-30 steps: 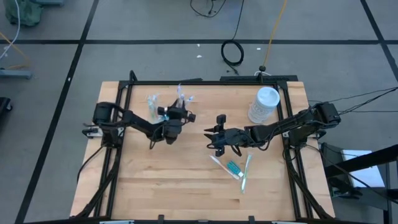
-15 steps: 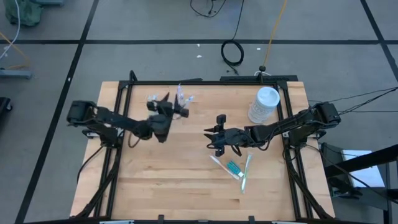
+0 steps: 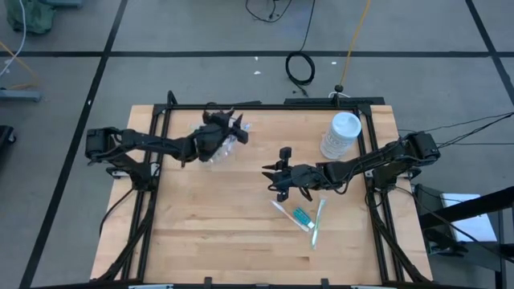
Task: Pick & Place toothbrushing station
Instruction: Put the orange toothbrush into the transparent organizer
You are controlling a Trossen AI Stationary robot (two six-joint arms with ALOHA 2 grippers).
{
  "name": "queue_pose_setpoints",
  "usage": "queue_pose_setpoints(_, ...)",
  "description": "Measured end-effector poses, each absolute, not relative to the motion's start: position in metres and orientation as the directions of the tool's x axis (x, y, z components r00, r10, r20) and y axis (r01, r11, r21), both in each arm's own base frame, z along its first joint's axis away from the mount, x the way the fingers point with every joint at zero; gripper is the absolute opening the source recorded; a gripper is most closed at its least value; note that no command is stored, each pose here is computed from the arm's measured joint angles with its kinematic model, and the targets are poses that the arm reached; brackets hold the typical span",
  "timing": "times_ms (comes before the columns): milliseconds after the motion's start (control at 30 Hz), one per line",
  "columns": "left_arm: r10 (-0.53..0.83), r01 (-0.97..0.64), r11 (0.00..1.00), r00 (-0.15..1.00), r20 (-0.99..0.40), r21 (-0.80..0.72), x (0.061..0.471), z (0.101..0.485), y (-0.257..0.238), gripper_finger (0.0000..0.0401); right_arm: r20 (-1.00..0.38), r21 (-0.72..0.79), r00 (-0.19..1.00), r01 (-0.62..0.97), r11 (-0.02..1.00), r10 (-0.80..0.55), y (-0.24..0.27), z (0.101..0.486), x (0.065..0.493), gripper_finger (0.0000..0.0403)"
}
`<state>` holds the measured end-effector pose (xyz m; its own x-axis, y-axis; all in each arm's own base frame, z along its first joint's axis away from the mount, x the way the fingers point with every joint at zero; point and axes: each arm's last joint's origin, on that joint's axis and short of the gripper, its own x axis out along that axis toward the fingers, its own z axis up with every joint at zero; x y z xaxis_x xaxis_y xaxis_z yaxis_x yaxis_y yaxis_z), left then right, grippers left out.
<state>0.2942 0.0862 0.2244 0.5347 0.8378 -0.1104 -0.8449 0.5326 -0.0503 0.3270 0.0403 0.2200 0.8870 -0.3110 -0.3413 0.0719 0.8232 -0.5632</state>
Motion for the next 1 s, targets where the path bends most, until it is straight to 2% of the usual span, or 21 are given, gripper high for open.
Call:
queue_pose_setpoints(300, 0.820, -0.848, 0.530, 0.510, -0.260, 0.010, 0.290, 0.206, 0.086, 0.0170, -0.343, -0.581, 0.885, 0.063, 0.811, -0.315, 0.039, 0.220, 0.327, 0.0077)
queue_pose_setpoints(467, 0.824, -0.834, 0.552, 0.548, -0.143, -0.015, 0.292, 0.224, 0.084, 0.0170, -0.343, -0.576, 0.885, 0.066, 0.815, -0.315, 0.039, 0.220, 0.327, 0.0077)
queue_pose_setpoints(567, 0.823, -0.823, 0.567, 0.564, -0.068, 0.025, 0.291, 0.238, 0.082, 0.0170, -0.343, -0.577, 0.885, 0.065, 0.814, -0.314, 0.039, 0.220, 0.327, 0.0077)
queue_pose_setpoints(733, 0.846, -0.845, 0.534, 0.533, -0.017, 0.034, 0.286, 0.247, 0.091, 0.0170, -0.344, -0.577, 0.885, 0.065, 0.814, -0.314, 0.039, 0.220, 0.327, 0.0077)
queue_pose_setpoints(833, 0.854, -0.855, 0.518, 0.515, -0.072, 0.028, 0.283, 0.239, 0.102, 0.0170, -0.344, -0.577, 0.885, 0.065, 0.814, -0.314, 0.039, 0.220, 0.327, 0.0077)
queue_pose_setpoints(1000, 0.811, -0.829, 0.559, 0.548, -0.205, -0.009, 0.280, 0.224, 0.110, 0.0170, -0.344, -0.577, 0.885, 0.065, 0.814, -0.314, 0.039, 0.220, 0.327, 0.0077)
